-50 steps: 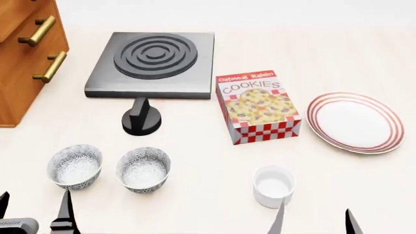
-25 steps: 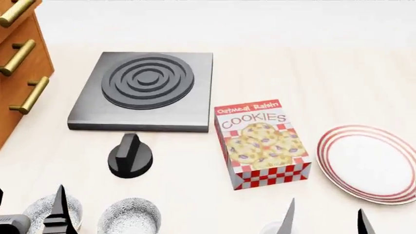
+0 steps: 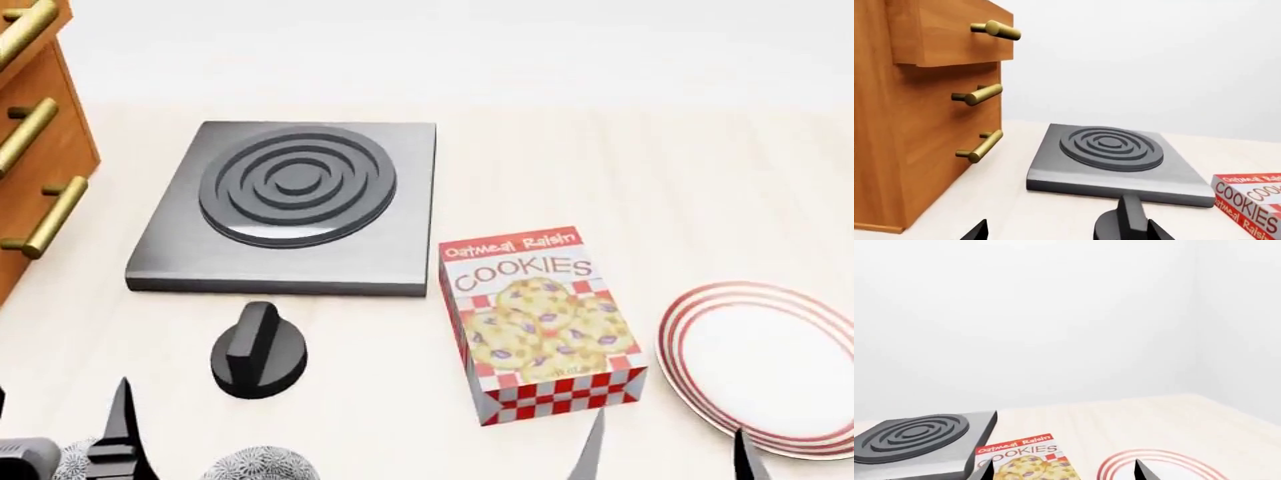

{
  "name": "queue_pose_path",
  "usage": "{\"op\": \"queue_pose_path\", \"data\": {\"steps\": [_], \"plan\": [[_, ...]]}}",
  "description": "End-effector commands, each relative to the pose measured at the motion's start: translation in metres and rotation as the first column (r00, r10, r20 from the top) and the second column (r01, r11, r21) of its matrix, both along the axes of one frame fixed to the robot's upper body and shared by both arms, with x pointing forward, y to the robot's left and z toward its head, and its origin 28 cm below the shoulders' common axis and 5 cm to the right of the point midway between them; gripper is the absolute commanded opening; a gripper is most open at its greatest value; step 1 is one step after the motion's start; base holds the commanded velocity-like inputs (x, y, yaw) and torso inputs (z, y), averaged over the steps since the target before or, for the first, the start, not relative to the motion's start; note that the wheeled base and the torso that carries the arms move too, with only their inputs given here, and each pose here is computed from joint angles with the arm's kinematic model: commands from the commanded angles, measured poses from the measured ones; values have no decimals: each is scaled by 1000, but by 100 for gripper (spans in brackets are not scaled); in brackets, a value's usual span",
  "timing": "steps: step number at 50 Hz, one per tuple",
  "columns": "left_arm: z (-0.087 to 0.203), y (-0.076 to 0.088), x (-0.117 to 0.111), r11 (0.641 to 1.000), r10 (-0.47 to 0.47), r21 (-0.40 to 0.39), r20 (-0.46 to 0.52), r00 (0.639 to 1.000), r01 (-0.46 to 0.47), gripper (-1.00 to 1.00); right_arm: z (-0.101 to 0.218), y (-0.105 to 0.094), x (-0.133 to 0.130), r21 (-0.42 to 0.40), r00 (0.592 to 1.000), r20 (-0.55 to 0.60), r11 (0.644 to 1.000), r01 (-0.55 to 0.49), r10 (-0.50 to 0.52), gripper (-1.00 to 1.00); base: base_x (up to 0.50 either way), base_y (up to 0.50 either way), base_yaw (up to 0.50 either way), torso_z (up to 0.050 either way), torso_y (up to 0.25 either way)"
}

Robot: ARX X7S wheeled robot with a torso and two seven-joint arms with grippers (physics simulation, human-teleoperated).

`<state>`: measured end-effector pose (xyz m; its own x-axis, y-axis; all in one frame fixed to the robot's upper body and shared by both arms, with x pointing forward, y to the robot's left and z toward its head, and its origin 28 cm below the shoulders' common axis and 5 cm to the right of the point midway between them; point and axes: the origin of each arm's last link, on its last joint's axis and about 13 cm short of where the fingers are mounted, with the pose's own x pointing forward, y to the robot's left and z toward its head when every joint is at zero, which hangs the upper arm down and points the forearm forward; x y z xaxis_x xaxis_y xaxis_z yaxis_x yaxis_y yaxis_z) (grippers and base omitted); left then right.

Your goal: Pick the akita bowl from table center and place it on the plate.

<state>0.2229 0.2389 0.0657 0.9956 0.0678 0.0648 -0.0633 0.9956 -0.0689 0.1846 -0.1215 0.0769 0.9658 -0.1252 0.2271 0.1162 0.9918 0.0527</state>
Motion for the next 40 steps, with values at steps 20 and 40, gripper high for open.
{"op": "queue_pose_path", "data": {"steps": [20,40], "plan": [[0,8,-3,999,39,-19,-3,999,-39,100,19,49,59,224,831,-207,852,-473,515,100,0,0,0,0,0],[1,39,1,981,194,-16,28,981,-193,100,25,70,97,428,581,-342,673,-603,739,100,0,0,0,0,0]]}}
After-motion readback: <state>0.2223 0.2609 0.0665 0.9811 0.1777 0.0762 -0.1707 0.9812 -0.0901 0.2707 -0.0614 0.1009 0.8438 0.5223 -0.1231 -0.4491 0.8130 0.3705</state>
